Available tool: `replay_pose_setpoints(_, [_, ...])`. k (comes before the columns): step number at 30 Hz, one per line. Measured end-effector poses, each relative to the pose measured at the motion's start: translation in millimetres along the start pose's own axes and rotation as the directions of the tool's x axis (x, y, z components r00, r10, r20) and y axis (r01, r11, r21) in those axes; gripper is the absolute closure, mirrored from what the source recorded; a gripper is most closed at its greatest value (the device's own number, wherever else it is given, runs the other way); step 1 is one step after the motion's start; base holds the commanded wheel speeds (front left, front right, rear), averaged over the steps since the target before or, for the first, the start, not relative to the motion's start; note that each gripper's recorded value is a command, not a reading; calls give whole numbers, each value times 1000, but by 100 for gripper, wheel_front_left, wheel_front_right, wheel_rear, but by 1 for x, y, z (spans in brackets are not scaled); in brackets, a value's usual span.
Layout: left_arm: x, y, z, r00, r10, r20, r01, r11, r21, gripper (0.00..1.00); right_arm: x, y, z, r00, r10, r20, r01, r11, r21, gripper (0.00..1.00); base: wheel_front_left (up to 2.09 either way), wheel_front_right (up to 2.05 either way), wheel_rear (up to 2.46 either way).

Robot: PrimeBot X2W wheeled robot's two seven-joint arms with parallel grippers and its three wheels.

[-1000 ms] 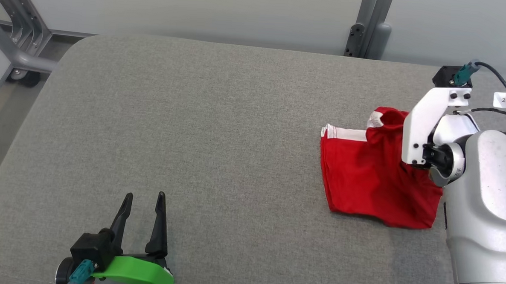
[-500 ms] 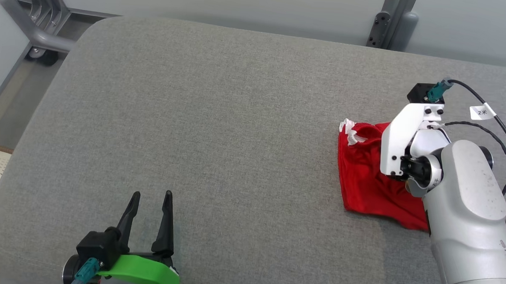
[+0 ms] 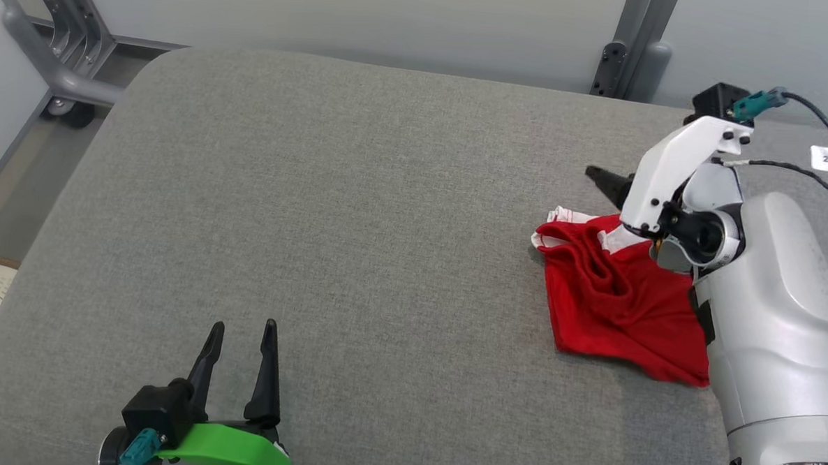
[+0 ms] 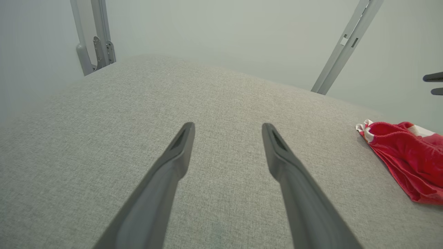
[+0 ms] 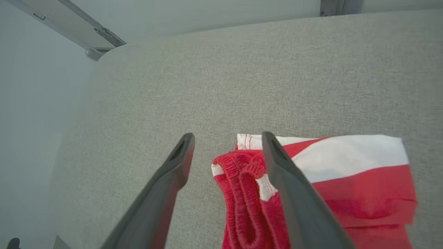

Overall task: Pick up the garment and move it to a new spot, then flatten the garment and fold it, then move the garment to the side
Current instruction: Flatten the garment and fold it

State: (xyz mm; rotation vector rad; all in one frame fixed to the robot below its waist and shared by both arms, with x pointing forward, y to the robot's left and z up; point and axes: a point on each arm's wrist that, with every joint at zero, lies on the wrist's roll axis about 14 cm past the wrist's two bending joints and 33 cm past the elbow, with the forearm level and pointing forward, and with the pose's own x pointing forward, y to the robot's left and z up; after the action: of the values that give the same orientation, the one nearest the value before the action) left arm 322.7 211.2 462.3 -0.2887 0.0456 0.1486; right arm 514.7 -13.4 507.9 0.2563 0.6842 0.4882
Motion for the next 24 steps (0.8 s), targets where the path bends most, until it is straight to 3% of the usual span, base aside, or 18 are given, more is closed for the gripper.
replay_pose_setpoints(7, [-7,-7,3,1000,-26,17,26,1000,5,0,-33,-38,30,966,-150,209,157,987,-18,0,0,0,0])
replay_pose_setpoints(10, [-8,-8,6,999,-33,27,33,999,3,0,-42,-61,9,951,-236,199,251,967,-51,82,0,0,0])
replay_pose_setpoints(11, [-9,-9,7,999,-34,29,34,999,2,0,-45,-68,1,943,-266,198,287,954,-83,100,0,0,0])
replay_pose_setpoints(16, [-12,-5,6,999,-23,26,23,1000,0,0,-46,-82,-38,935,-316,164,341,926,-162,100,0,0,0])
replay_pose_setpoints(24, [-11,-1,2,1000,-12,13,12,1000,2,0,-30,-69,-76,956,-270,113,290,922,-256,100,0,0,0])
